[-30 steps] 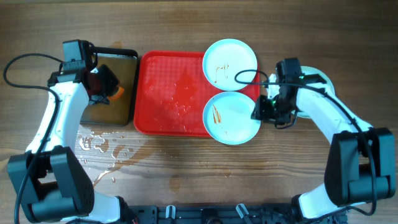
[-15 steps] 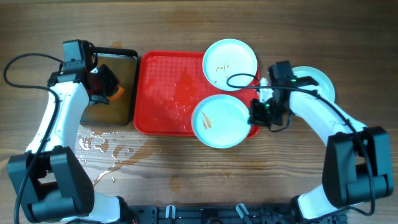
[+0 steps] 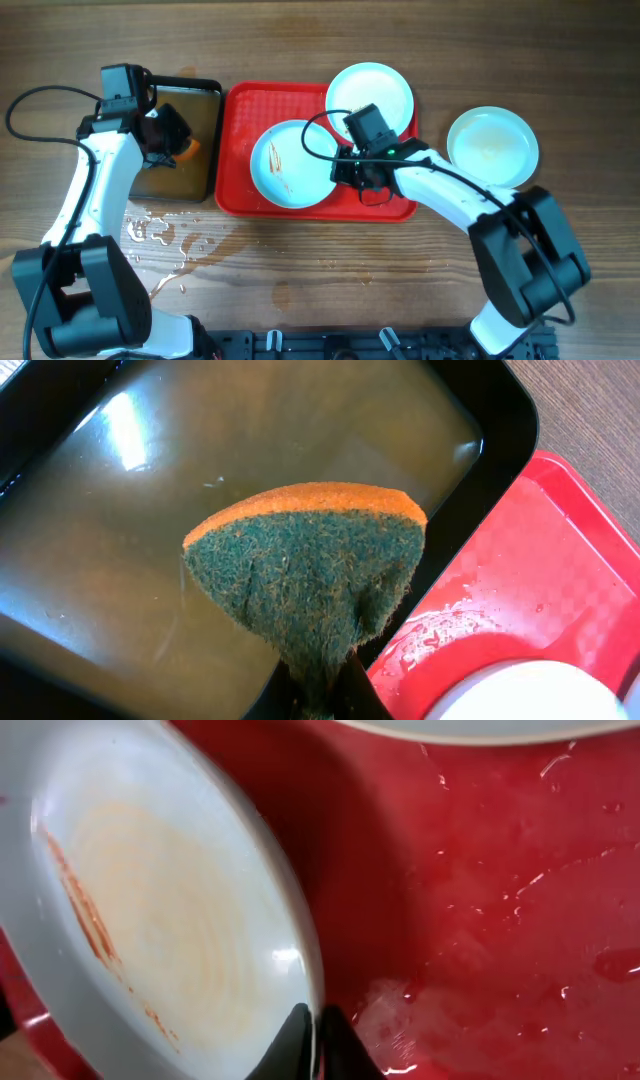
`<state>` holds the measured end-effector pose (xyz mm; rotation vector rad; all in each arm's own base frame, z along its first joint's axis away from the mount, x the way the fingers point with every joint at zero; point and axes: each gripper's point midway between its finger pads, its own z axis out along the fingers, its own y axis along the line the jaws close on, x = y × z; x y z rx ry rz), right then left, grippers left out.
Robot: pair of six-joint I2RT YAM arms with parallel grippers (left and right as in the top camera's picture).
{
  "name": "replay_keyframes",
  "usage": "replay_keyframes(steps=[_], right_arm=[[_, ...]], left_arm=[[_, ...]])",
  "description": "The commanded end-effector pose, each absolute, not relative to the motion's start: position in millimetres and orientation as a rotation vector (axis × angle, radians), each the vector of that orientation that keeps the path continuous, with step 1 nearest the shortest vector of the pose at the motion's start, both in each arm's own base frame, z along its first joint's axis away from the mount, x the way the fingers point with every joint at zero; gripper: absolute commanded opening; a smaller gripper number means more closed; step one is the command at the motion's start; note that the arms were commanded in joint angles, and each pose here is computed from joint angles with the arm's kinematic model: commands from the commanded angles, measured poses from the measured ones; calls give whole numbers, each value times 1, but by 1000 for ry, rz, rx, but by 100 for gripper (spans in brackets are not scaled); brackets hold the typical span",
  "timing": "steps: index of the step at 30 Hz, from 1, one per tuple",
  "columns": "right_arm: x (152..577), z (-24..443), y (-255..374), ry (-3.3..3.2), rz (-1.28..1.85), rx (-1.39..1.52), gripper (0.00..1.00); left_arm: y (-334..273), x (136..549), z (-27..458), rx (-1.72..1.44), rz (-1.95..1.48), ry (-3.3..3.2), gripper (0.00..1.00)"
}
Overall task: Clean dirty plates on tray and stack at the side
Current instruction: 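Move right gripper to the lower-right plate rim and grasp it, then scrub the second plate with the sponge in left gripper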
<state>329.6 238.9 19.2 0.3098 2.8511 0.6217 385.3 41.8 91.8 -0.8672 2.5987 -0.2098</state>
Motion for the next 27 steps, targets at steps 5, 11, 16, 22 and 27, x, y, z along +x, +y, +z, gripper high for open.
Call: replay_keyframes(steps=[5,11,16,22,27], right_arm=[[361,45,240,2766,538,114,49],[373,54,232,2756,436,-32,46],[357,22,245,2859,532,-121,45],[357,11,250,2875,561,-110,28],[353,-8,259,2926,645,-21,5]], left_arm=[[44,390,94,-863,-203,2589,4],[31,392,96,-762,-235,2616,4],[11,399,124,-608,-261,2558,4],[-17,402,148,-493,-313,2511,4],[-53,406,136,-382,-344,2549,4]])
